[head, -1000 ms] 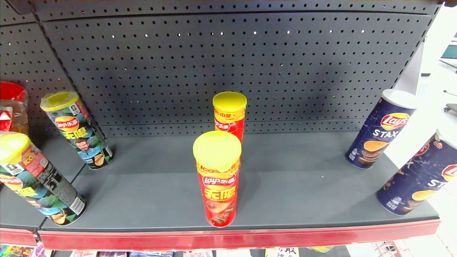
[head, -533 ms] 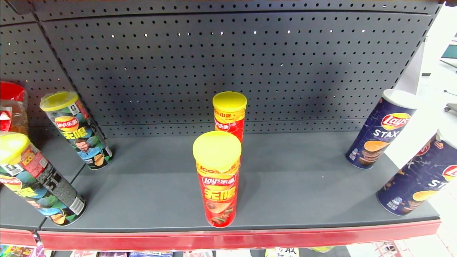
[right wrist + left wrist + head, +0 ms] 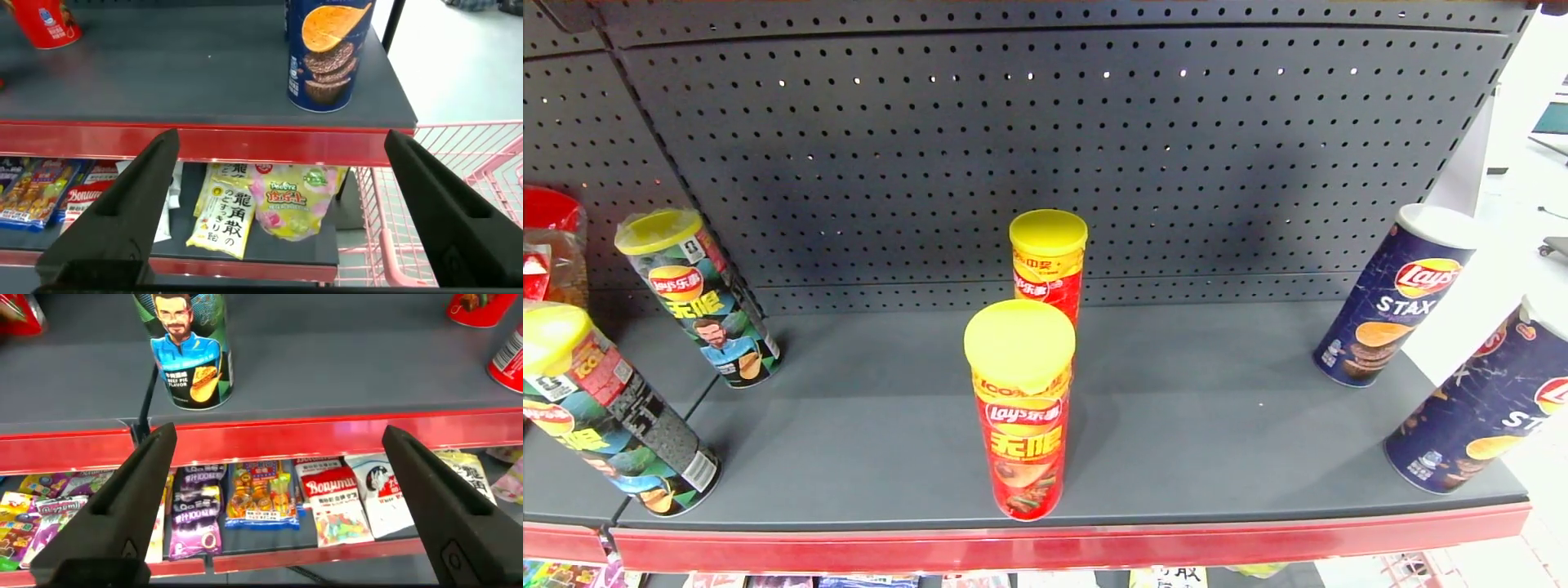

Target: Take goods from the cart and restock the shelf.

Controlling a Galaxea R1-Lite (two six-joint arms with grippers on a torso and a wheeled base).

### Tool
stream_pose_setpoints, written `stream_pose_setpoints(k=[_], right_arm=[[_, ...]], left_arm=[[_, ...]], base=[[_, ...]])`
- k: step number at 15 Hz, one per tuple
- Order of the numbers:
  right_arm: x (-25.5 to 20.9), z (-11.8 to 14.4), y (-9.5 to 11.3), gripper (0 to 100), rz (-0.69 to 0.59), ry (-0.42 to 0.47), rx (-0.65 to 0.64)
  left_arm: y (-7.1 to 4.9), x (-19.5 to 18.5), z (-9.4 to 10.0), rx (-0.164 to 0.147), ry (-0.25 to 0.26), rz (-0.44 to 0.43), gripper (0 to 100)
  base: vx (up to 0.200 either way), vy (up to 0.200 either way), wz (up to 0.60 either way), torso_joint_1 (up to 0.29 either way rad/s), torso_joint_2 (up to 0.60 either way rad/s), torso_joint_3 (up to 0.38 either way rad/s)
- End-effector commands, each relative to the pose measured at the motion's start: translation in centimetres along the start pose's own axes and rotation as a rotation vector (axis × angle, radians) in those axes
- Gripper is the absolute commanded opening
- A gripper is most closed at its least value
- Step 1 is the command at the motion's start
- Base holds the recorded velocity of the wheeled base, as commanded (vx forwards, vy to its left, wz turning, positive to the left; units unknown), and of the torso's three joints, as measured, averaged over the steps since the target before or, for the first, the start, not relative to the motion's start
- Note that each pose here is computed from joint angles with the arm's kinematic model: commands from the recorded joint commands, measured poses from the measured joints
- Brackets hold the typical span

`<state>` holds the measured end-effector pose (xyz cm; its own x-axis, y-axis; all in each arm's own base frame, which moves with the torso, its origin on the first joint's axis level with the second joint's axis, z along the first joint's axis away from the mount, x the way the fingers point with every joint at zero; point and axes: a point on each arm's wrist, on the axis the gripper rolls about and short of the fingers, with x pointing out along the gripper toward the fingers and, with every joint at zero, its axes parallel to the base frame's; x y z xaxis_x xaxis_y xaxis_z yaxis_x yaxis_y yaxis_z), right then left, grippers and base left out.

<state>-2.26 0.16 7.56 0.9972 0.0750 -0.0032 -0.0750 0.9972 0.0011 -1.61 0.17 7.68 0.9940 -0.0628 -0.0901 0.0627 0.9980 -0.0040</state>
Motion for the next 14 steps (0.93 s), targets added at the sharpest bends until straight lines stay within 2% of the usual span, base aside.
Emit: stream_pose_setpoints(k=[1, 14], right_arm=[[-0.02, -0.01, 0.0, 100, -0.001, -0.002, -0.001], [-0.02, 0.01, -0.02, 100, -0.011, -0.003, -0.003]], left_arm=[[0.0, 0.04, 0.02, 0.001, 0.005, -0.001, 100], [-0.01, 0.04, 0.02, 0.003, 0.005, -0.003, 100]], base=[[0.0, 0.0, 0.0, 0.0, 0.0, 0.0], [0.0, 0.0, 0.0, 0.0, 0.0, 0.0]])
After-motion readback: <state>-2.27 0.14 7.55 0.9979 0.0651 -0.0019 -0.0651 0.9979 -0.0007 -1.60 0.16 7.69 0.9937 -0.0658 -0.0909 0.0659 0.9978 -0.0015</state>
